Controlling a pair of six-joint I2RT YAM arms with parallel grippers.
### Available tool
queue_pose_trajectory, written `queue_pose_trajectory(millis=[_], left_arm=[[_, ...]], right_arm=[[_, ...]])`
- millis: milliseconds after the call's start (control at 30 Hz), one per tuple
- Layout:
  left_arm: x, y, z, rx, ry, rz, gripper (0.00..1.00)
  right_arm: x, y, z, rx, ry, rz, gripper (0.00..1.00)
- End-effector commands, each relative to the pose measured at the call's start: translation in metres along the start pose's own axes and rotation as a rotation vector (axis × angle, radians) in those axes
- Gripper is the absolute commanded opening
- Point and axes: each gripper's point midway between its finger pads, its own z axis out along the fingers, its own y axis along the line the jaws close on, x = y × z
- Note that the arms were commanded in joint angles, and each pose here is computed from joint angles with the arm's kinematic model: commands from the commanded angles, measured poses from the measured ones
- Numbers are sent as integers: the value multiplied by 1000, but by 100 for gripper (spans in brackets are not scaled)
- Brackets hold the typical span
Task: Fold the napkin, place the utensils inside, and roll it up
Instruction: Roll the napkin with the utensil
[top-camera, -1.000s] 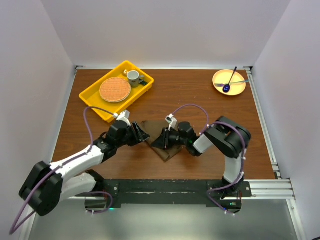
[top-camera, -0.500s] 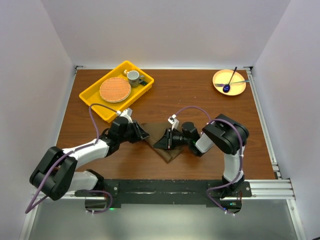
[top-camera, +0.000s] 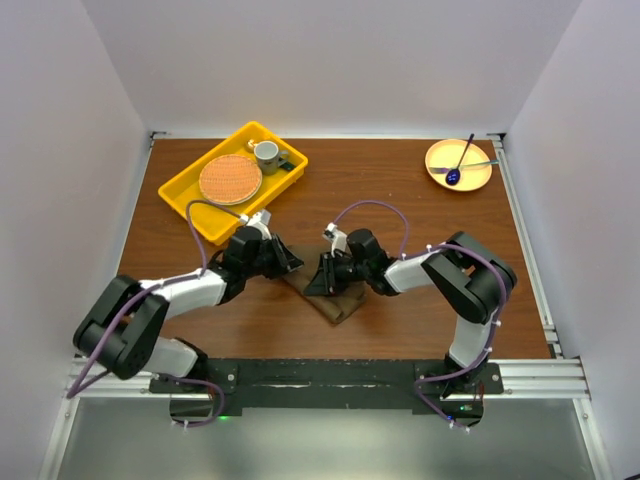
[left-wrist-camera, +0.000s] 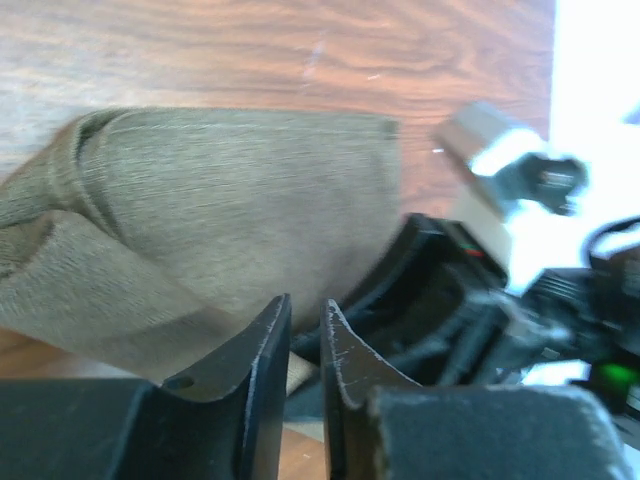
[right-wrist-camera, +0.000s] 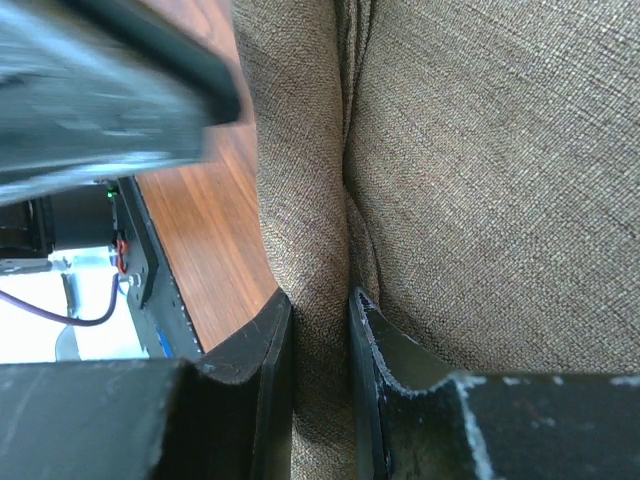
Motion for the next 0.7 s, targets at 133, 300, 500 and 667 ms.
queue_pose_trajectory(millis=[133,300,500,667], left_arm=[[0,41,24,-112,-17,37,18],[4,62,32,-161,1,59,16],[16,75,36,-170,28,38,13],[20,79,38,-180,37,35,11]], right_arm=[[70,-74,-18,368,200,63,1],[62,-69,-31,449,226,-12,17],[34,-47,-51,540,218,-116,45],[18,-25,-68,582,194,-191,56]])
